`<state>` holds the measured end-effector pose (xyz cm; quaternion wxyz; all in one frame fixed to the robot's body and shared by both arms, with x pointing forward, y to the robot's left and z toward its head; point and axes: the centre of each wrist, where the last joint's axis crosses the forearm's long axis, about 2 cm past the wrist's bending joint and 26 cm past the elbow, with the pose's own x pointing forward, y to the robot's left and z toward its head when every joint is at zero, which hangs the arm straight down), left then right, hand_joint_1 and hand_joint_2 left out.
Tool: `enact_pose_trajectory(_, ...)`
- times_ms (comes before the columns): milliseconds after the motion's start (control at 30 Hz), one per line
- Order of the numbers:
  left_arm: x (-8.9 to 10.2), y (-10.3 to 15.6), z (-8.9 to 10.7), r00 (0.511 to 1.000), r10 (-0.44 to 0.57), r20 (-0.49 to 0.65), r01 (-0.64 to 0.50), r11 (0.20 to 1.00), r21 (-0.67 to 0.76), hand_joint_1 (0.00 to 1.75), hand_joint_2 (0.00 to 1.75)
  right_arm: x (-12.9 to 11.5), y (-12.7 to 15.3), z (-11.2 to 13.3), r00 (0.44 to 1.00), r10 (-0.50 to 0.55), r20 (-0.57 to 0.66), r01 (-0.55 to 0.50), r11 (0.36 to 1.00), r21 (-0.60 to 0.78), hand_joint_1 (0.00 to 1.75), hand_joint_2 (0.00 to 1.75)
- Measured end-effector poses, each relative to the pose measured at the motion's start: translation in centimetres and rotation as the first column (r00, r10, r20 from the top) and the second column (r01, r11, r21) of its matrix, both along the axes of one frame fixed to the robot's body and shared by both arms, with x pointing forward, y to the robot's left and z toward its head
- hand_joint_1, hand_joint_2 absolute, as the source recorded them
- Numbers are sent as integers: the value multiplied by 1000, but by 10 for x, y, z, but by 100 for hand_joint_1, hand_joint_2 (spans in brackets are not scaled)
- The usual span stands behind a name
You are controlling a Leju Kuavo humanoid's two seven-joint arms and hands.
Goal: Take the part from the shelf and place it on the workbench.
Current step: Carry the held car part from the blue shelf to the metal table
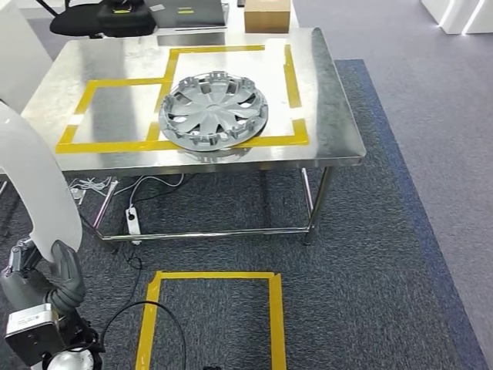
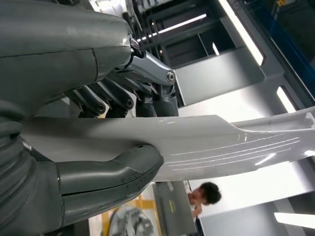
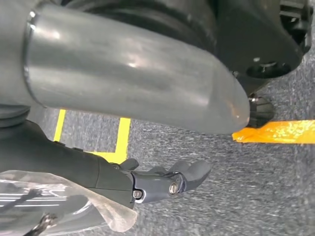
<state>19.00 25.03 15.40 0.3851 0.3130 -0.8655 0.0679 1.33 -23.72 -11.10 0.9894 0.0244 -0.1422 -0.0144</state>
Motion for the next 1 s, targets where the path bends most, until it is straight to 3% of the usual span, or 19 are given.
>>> enact_pose_trajectory(1000,-1,-2,-2,1000,-7,-21,7,1000,11,175,175,2,2,0,999,25,-20,-26,998,-48,0,0)
